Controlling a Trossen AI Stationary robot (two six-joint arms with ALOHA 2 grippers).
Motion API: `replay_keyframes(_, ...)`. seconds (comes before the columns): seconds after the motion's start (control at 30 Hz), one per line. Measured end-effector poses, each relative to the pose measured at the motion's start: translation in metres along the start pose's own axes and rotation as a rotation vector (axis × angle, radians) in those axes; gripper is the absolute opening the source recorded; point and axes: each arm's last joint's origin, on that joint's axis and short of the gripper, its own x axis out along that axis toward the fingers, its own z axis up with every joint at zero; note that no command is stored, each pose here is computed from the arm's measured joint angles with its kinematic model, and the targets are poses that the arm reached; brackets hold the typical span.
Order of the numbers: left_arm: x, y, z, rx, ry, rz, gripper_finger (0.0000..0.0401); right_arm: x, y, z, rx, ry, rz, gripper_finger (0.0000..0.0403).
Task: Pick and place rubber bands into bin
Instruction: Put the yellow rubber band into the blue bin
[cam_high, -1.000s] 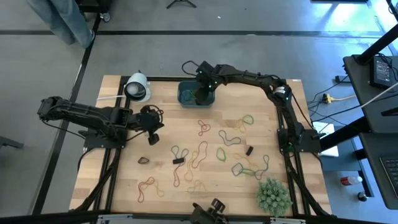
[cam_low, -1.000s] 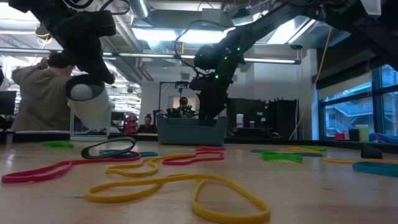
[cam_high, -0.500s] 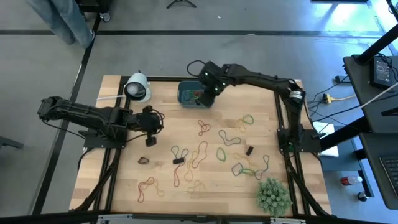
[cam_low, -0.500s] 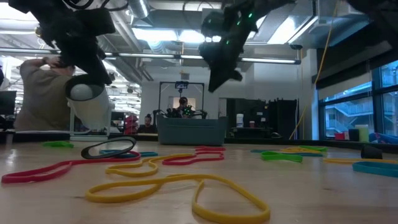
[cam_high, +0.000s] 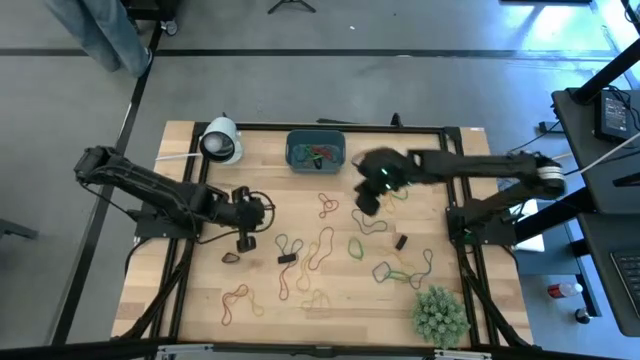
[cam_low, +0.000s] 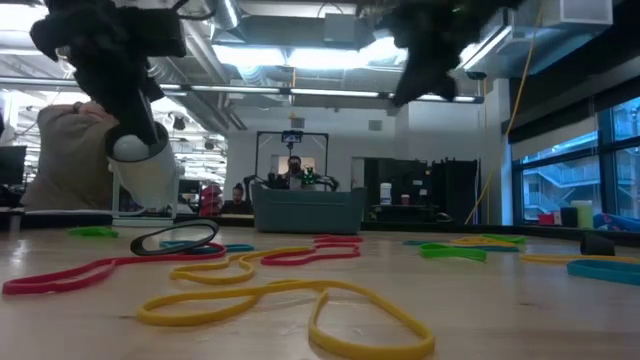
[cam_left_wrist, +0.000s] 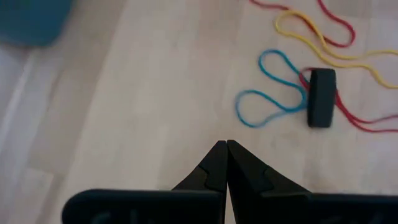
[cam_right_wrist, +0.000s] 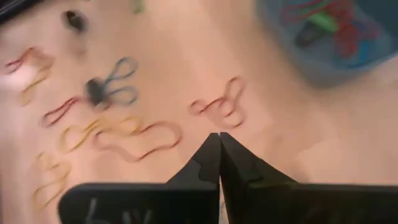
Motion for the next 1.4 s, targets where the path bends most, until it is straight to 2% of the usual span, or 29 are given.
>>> replay_keyframes(0.27, 0.000, -0.046, 0.014, 0.037, 0.111, -0.081, 0.0002, -0.013, 0.019, -0.073, 0.003, 0.041, 0.124, 0.0003)
replay_keyframes(0.47, 0.007, -0.090, 0.020, 0.136, 0.192, -0.148, 0.0002, -0.011, 0.027, -0.103, -0.022, 0.066, 0.165, 0.0003)
replay_keyframes(0.67, 0.021, -0.128, 0.018, 0.151, 0.333, -0.226, 0.0004, -0.012, 0.035, -0.112, -0.073, 0.077, 0.189, 0.0006)
replay_keyframes(0.83, 0.034, -0.149, 0.004, 0.172, 0.417, -0.237, 0.0038, -0.013, 0.039, -0.115, -0.117, 0.081, 0.203, 0.0008)
replay_keyframes(0.97, 0.046, -0.159, -0.009, 0.196, 0.483, -0.233, 0.0083, -0.013, 0.039, -0.115, -0.119, 0.080, 0.206, 0.0008)
replay_keyframes(1.13, 0.061, -0.167, -0.022, 0.287, 0.528, -0.214, 0.0124, -0.013, 0.040, -0.114, -0.128, 0.072, 0.212, 0.0008)
replay_keyframes(1.4, 0.081, -0.174, -0.039, 0.327, 0.598, -0.155, 0.0127, -0.013, 0.041, -0.114, -0.137, 0.065, 0.220, 0.0009)
